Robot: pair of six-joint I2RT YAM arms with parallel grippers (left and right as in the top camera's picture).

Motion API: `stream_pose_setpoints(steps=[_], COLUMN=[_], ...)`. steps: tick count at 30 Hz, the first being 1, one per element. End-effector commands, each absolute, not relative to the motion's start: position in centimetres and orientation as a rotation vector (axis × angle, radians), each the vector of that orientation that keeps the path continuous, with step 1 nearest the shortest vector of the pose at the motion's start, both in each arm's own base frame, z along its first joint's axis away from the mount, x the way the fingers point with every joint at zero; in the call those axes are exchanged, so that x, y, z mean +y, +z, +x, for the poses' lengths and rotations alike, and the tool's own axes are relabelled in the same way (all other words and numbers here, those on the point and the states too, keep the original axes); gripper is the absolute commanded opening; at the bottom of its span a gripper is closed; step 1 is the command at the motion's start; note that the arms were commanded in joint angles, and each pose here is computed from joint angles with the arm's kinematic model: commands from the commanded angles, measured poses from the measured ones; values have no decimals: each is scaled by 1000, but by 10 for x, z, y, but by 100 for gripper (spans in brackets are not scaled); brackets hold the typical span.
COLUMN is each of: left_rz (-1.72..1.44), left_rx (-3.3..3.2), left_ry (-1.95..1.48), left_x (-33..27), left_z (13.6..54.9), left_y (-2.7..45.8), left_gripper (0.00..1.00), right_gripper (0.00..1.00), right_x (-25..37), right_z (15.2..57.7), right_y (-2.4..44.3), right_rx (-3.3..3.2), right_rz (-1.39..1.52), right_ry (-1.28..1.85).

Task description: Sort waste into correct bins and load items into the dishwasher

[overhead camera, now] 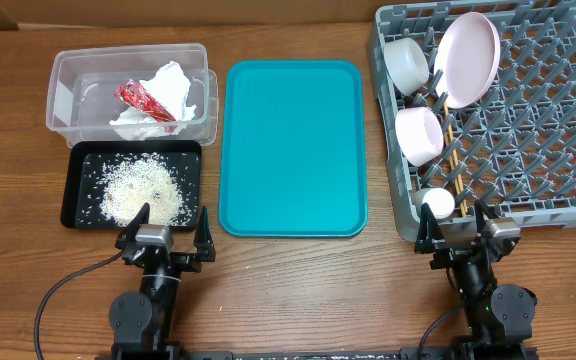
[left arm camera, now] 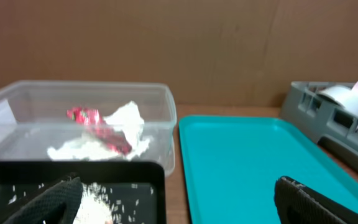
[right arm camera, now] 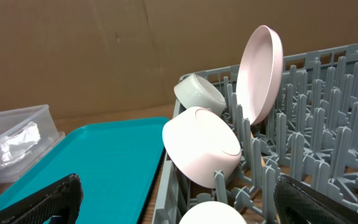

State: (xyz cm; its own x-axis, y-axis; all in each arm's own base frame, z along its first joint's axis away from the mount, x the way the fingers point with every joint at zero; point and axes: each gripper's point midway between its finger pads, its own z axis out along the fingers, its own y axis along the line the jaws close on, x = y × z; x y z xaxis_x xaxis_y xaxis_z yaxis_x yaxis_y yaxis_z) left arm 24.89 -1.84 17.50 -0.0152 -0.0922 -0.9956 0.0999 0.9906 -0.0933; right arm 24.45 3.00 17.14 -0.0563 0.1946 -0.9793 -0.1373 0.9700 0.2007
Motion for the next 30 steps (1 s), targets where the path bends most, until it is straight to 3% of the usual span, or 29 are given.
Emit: stream_pose_setpoints(steps=[1,4,30], left_rz=[38,28,29], left_rx=[1570,1644,1642], left_ry=[-124,-129,-128], left_x=[-18,-18,-18], left_z=[246,245,245], left_y=[175,157,158], left_gripper=[100,100,100], right_gripper=[100,100,100], right_x=[29,29,29], right_z=[245,245,245], right_y=[170,170,170], right_rx=[1597,1597,1597], right_rz=[49,49,48], right_ry=[264,264,264])
